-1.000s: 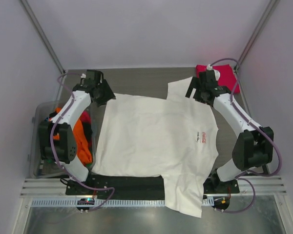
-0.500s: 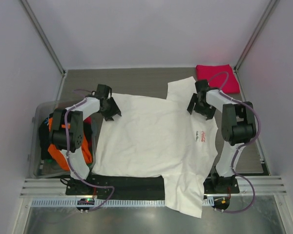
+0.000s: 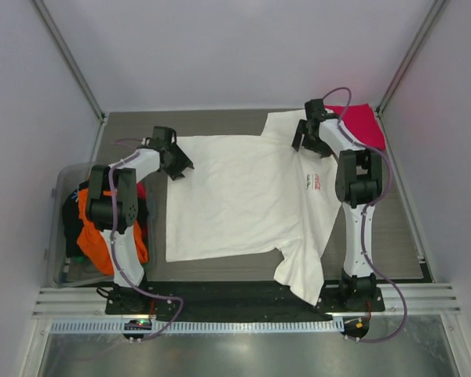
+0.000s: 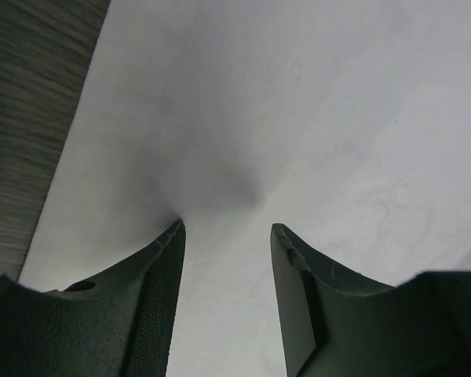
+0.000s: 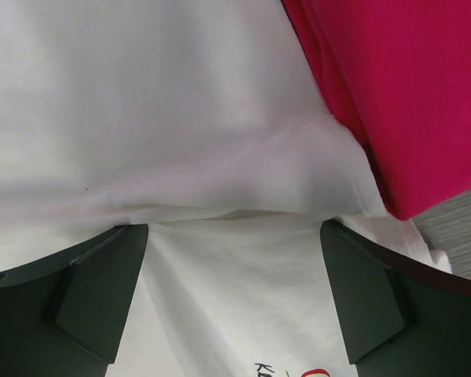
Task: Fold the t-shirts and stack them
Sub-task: Fold the tshirt
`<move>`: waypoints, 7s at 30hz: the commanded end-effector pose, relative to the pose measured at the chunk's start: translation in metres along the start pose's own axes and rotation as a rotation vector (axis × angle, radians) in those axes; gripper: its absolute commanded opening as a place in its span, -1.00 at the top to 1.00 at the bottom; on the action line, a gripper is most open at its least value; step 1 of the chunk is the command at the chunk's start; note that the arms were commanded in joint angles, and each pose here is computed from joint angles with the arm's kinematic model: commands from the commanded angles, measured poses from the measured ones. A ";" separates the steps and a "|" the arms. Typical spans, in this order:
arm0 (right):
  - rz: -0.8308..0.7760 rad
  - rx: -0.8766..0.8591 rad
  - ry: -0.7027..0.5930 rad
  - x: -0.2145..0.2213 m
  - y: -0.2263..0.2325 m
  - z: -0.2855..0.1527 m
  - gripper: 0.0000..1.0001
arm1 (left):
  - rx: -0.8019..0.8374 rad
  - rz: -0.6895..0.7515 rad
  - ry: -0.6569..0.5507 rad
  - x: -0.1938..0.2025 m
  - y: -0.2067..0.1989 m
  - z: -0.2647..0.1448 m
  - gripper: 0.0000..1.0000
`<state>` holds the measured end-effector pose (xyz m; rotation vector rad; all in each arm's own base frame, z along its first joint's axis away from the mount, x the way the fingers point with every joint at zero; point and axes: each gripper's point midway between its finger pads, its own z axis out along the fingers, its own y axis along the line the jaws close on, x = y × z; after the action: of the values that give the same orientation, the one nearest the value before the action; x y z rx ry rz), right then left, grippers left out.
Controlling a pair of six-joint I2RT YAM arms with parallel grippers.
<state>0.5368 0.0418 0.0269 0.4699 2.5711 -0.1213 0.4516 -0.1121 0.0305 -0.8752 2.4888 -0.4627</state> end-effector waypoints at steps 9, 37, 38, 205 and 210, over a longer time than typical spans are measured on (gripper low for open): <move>-0.061 -0.071 -0.059 -0.004 0.001 -0.113 -0.99 | -0.062 0.147 -0.168 -0.020 -0.014 -0.074 -0.08; 0.276 0.005 0.226 0.210 -0.137 -0.093 -0.99 | -0.109 0.155 0.017 0.134 0.089 -0.066 -0.04; 0.266 0.018 0.209 0.200 -0.141 -0.091 -1.00 | -0.116 0.156 0.020 0.136 0.091 -0.065 -0.04; 0.491 -0.254 -0.102 0.229 -0.153 -0.368 0.97 | -0.037 0.024 -0.189 0.132 0.129 -0.248 0.99; 0.516 -0.334 -0.169 0.200 -0.133 -0.369 0.98 | -0.017 0.013 -0.177 0.132 0.120 -0.233 0.99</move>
<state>0.1339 0.0359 0.2320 0.9497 2.2178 0.3693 0.1712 -0.0668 0.1344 -0.8528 2.3431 -0.3211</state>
